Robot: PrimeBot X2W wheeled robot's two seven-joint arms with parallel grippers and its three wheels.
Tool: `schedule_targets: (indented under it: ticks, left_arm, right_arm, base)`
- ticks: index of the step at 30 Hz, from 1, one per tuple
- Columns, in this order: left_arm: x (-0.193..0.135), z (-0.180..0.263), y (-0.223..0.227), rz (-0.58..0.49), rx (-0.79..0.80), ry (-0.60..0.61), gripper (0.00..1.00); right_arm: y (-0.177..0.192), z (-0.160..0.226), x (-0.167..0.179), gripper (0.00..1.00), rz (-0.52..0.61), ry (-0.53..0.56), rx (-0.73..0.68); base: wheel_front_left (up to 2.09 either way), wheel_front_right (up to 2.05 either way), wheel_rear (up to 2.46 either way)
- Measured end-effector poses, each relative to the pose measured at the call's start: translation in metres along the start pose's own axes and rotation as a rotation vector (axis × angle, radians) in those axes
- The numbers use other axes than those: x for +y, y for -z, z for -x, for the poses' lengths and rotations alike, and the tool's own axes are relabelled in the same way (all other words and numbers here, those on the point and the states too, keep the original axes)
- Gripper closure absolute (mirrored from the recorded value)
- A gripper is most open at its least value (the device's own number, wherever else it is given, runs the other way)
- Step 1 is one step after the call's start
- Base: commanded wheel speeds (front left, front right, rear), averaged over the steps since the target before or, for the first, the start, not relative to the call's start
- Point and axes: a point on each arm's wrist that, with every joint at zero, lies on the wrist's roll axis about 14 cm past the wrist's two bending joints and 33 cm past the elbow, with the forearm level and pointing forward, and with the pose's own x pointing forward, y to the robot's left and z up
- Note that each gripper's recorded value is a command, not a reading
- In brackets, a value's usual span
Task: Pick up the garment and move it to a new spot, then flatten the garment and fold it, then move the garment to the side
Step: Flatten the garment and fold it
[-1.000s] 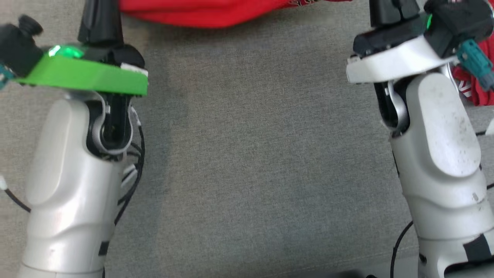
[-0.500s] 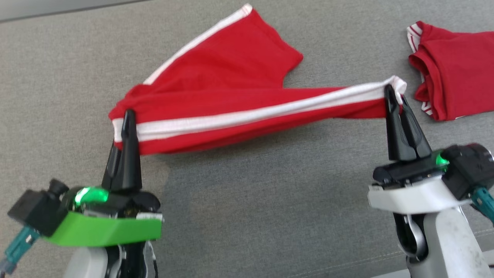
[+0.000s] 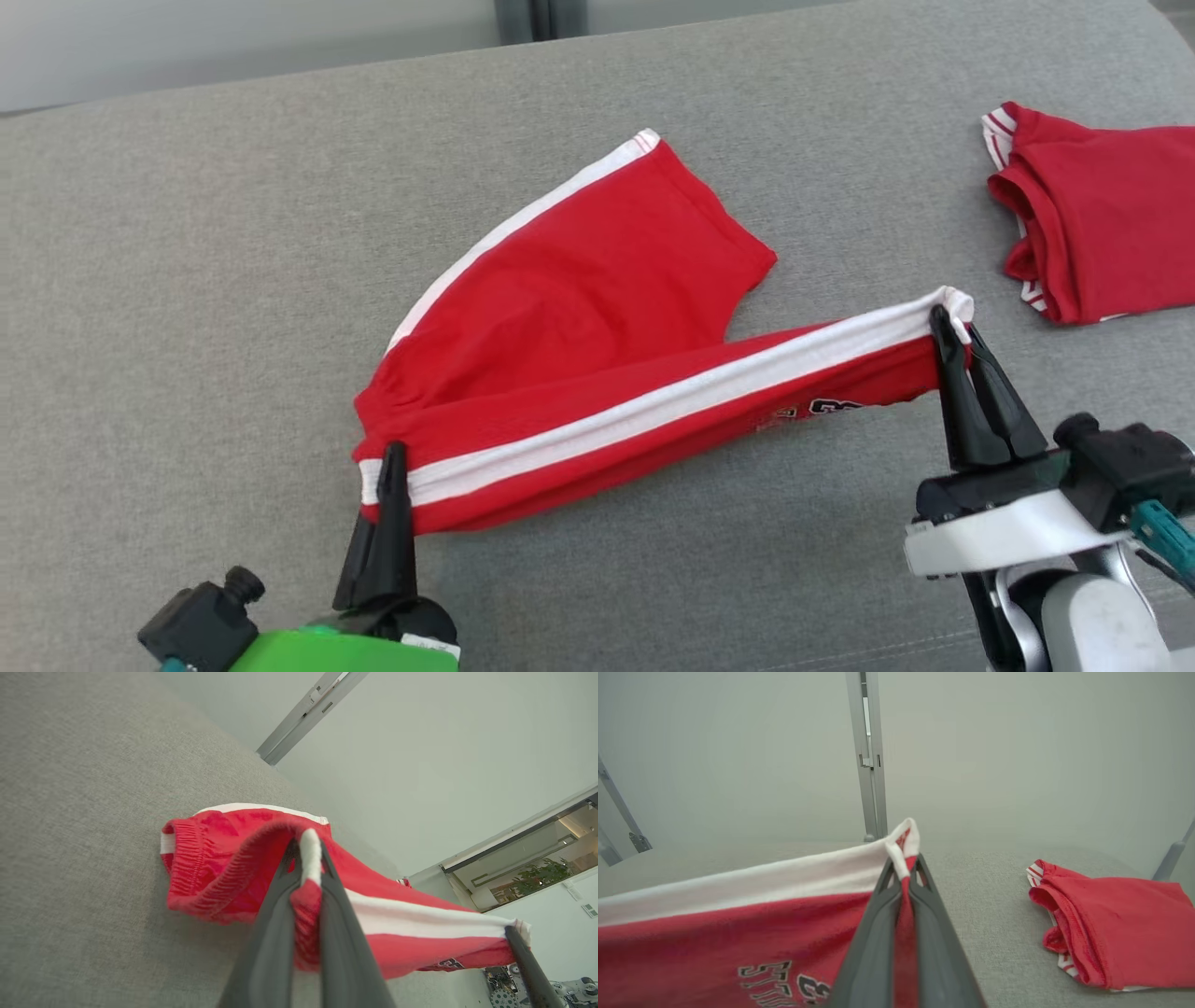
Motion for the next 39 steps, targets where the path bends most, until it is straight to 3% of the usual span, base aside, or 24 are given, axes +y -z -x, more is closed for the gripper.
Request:
schedule_targets:
  ticks: [10,19,31,32,33,34,35,36,37,38,39]
  left_arm:
    - [0.052,-0.028,0.009,0.129,0.006,-0.208,1.0]
    - [0.082,-0.072,0.0,0.157,-0.007,-0.314,1.0]
    - [0.094,-0.095,0.007,0.117,0.016,-0.348,1.0]
    - [0.094,-0.096,0.006,0.116,0.016,-0.346,0.97]
    - [0.093,-0.097,0.006,0.115,0.015,-0.342,0.73]
    - [0.093,-0.098,0.006,0.113,0.015,-0.339,0.55]
    - [0.093,-0.098,0.006,0.111,0.016,-0.338,0.07]
    - [0.093,-0.098,0.006,0.108,0.016,-0.337,0.0]
    - [0.093,-0.098,0.005,0.106,0.012,-0.337,0.0]
    - [0.092,-0.098,0.003,0.099,0.008,-0.335,0.0]
    - [0.092,-0.098,0.0,0.082,-0.001,-0.33,0.0]
  right_arm:
    - [0.043,-0.08,0.023,1.0,0.038,-0.123,0.092]
    - [0.085,-0.152,0.053,1.0,0.063,-0.232,0.195]
    - [0.135,-0.191,0.071,1.0,0.058,-0.267,0.31]
    - [0.137,-0.192,0.071,1.0,0.056,-0.266,0.316]
    - [0.139,-0.194,0.071,1.0,0.056,-0.264,0.323]
    - [0.141,-0.195,0.071,1.0,0.056,-0.263,0.329]
    - [0.142,-0.196,0.071,1.0,0.055,-0.263,0.332]
    - [0.143,-0.197,0.072,1.0,0.056,-0.263,0.337]
    - [0.143,-0.199,0.073,1.0,0.056,-0.264,0.337]
    - [0.143,-0.2,0.073,0.93,0.054,-0.263,0.34]
    - [0.143,-0.201,0.074,0.6,0.055,-0.263,0.339]
  base:
    - [0.0,0.0,0.0]
    - [0.0,0.0,0.0]
    - [0.0,0.0,0.0]
    - [0.0,0.0,0.0]
    - [0.0,0.0,0.0]
    - [0.0,0.0,0.0]
    - [0.0,0.0,0.0]
    - [0.0,0.0,0.0]
    - [0.0,0.0,0.0]
    - [0.0,0.0,0.0]
    - [0.0,0.0,0.0]
